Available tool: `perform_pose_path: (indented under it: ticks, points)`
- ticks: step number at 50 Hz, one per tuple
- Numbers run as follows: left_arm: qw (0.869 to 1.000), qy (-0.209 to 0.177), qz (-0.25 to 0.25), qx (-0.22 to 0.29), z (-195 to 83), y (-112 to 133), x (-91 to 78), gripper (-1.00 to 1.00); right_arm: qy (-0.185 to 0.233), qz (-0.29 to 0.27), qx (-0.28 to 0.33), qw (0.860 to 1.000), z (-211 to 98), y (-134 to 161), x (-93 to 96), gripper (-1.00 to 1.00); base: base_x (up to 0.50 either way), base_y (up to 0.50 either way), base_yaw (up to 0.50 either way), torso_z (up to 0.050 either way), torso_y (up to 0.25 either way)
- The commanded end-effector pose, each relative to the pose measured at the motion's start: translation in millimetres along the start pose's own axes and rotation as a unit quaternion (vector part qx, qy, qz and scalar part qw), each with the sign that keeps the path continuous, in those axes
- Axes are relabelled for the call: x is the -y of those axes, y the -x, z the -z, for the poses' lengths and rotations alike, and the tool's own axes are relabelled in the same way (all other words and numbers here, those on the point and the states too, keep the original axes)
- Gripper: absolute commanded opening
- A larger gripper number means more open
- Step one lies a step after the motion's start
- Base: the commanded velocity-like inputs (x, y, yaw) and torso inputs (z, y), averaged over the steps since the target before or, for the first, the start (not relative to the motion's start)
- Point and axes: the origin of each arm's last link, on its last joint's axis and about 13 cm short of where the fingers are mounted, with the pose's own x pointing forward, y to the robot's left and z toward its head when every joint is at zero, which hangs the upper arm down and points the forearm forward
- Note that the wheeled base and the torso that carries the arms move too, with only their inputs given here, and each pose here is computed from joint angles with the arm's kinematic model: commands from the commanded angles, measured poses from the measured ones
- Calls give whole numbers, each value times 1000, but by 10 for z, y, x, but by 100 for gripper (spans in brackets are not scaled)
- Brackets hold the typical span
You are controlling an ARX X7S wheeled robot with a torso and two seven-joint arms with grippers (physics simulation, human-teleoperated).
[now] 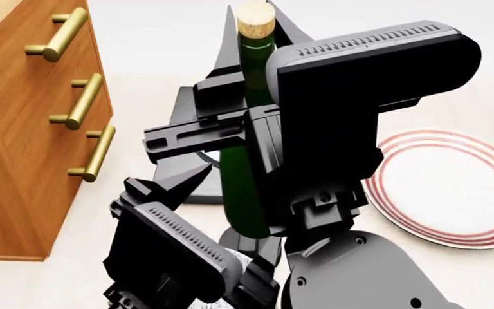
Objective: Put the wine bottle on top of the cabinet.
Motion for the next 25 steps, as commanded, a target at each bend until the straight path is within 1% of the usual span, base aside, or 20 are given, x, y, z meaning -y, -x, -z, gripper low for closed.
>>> perform_pose_path:
  ticks: [1, 3, 8, 12, 21, 25]
  points:
    - [1000, 24, -5, 1, 40, -79, -30, 100, 5, 5, 12, 1000, -34, 2, 10, -100, 0, 0, 0, 0, 0]
    - [999, 36, -6, 7, 21, -96, -36, 100, 5, 5, 11, 1000, -34, 0, 14, -100, 0, 0, 0, 0, 0]
    - [999, 51, -5, 15, -10, -124, -39, 100, 5, 6, 11, 1000, -37, -4, 21, -100, 0, 0, 0, 0, 2]
    - [998, 55, -5, 17, -4, -132, -30, 100, 5, 6, 9, 1000, -26, 1, 23, -100, 0, 0, 0, 0, 0]
    - [998, 56, -1, 20, -27, -138, -23, 100, 6, 7, 8, 1000, -19, -2, 27, -100, 0, 0, 0, 2, 0]
    - [999, 48, -4, 15, 5, -130, -27, 100, 5, 8, 6, 1000, -4, 8, 31, -100, 0, 0, 0, 0, 3]
